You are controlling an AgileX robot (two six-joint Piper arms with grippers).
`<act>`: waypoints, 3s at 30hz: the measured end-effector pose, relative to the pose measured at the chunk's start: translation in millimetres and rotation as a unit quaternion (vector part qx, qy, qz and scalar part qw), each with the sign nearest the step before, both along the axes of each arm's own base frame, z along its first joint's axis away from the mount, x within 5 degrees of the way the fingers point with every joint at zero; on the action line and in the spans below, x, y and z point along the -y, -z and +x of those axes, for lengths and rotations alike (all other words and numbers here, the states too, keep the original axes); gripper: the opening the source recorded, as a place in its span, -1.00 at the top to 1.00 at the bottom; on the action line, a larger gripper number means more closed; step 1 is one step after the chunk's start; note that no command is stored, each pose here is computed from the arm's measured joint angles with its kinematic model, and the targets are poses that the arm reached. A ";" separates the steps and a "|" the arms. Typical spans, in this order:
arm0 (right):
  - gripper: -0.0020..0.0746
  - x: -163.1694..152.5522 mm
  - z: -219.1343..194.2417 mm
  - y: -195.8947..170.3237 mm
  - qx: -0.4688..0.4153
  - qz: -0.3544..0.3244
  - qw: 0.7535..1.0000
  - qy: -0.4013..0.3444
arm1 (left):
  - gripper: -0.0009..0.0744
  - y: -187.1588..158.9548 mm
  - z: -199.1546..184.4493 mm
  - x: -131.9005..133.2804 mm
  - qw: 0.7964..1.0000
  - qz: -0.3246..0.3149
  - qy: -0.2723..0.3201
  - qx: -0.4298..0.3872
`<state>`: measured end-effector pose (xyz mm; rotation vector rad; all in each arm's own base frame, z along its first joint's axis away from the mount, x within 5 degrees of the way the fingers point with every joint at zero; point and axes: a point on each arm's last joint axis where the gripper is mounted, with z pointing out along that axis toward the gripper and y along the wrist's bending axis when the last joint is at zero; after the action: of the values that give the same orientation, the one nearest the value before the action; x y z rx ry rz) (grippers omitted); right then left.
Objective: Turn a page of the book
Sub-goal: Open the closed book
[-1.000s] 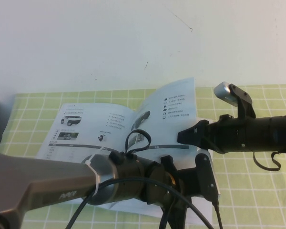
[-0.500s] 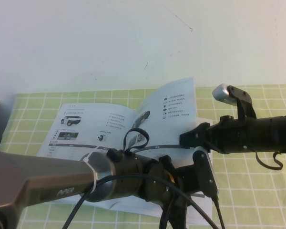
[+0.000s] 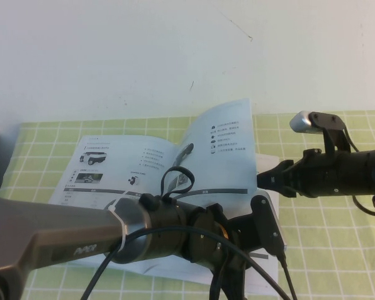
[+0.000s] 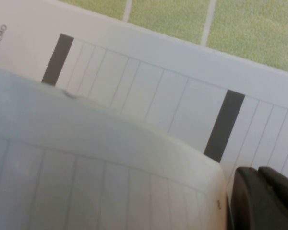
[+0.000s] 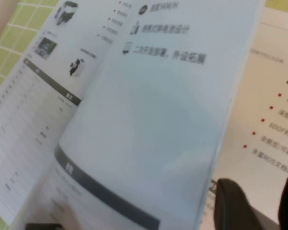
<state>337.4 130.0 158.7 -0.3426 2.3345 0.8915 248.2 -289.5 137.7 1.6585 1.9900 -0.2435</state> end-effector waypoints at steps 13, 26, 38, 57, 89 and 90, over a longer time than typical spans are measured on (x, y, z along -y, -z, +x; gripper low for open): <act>0.93 4.9 5.7 2.1 0.028 -0.030 0.999 0.020 | 0.99 0.0 0.0 0.0 1.000 0.000 0.000 0.000; 0.95 -3.1 7.8 56.3 -0.039 -0.010 0.999 -0.013 | 0.99 -0.2 -0.1 0.2 1.000 -0.002 -0.007 -0.006; 0.95 -3.3 10.6 70.2 -0.073 0.014 0.997 0.000 | 0.99 -2.5 -0.6 0.0 1.000 -0.005 -0.010 -0.008; 0.95 -4.7 12.2 72.7 -0.090 0.035 0.995 0.011 | 0.99 -46.8 1.5 -11.1 0.996 -0.059 -0.060 0.019; 0.95 -5.4 12.1 72.1 -0.094 0.043 0.995 0.014 | 0.99 -33.4 -8.2 54.4 0.993 -0.087 0.017 0.080; 0.95 -5.3 12.0 72.7 -0.095 0.043 0.994 0.014 | 0.99 -30.7 -8.1 55.0 0.994 -0.080 0.020 0.076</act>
<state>349.4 135.4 86.1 -0.1962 2.4581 1.0466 240.1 -344.5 168.4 1.5683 1.7778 -0.2756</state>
